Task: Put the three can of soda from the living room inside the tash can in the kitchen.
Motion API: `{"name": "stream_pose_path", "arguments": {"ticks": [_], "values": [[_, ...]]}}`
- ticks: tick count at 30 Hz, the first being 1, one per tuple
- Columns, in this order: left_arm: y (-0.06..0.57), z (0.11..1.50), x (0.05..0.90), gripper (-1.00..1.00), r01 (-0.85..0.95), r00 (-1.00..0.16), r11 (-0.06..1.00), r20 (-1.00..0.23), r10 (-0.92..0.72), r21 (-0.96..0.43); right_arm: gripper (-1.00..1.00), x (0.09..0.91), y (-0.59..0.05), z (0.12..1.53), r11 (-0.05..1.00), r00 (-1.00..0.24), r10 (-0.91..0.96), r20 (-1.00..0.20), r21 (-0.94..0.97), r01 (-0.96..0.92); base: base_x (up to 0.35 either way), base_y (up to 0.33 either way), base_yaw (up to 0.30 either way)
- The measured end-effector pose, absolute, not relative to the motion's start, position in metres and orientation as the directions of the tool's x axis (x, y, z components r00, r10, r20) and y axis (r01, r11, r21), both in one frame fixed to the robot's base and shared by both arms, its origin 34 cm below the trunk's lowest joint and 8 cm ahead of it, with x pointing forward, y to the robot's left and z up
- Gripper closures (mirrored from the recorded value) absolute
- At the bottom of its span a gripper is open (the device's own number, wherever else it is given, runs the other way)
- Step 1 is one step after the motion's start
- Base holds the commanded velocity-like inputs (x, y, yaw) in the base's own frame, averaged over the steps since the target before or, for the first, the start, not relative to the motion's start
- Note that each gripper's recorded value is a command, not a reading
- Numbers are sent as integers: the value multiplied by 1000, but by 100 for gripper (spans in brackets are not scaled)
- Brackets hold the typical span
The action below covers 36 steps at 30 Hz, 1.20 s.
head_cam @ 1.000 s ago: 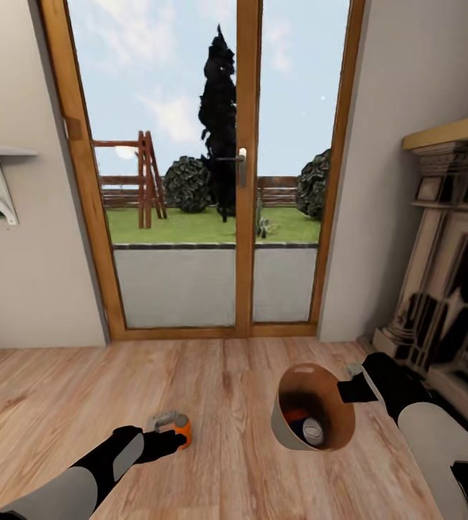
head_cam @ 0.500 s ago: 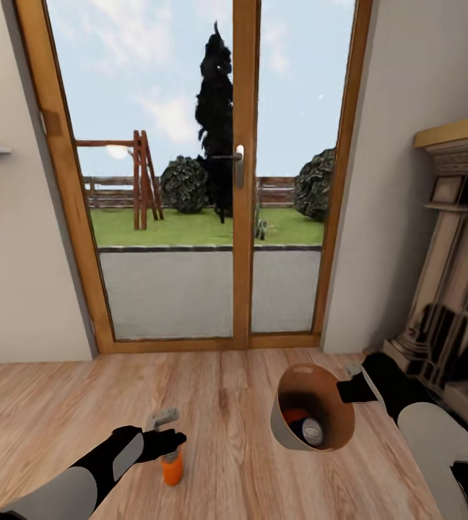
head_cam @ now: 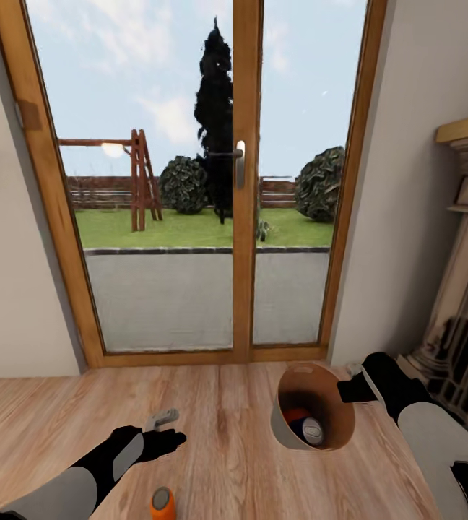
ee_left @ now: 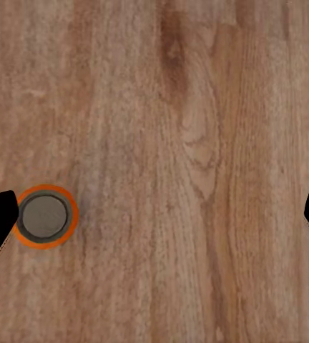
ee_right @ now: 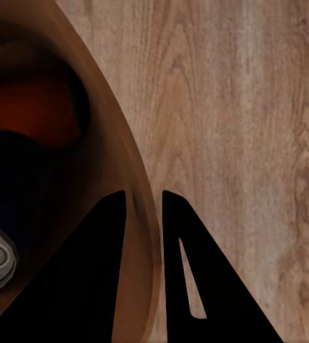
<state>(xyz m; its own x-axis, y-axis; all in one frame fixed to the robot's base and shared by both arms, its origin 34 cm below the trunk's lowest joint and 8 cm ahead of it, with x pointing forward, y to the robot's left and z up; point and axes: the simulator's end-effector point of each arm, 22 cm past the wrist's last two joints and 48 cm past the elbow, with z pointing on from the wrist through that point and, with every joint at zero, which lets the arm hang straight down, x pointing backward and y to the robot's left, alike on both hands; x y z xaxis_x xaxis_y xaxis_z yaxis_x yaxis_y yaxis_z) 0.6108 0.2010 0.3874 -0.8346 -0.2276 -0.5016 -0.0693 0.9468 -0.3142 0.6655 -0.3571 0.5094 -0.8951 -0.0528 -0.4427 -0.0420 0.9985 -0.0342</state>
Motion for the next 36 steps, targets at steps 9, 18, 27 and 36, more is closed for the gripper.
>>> {"name": "stream_pose_path", "arguments": {"ticks": [9, 18, 27, 36], "values": [[200, 387, 611, -100, -69, -835, 946, -501, -228, -315, 100, 666, -357, 510, 998, -894, -54, -444, -35, -43, 317, 0, 0], [200, 388, 611, -100, -68, -835, 947, -502, -227, -315, 100, 666, -357, 510, 999, -894, -53, -444, -34, -43, 187, 0, 0], [200, 388, 611, -100, -68, -835, 947, -502, -227, -315, 100, 666, -356, 510, 999, -894, -53, -444, -32, -43, 22, 0, 0], [200, 388, 611, -100, -69, -835, 947, -502, -227, -315, 100, 666, -355, 510, 998, -894, -57, -444, -34, -47, 1, 0, 0]]}}
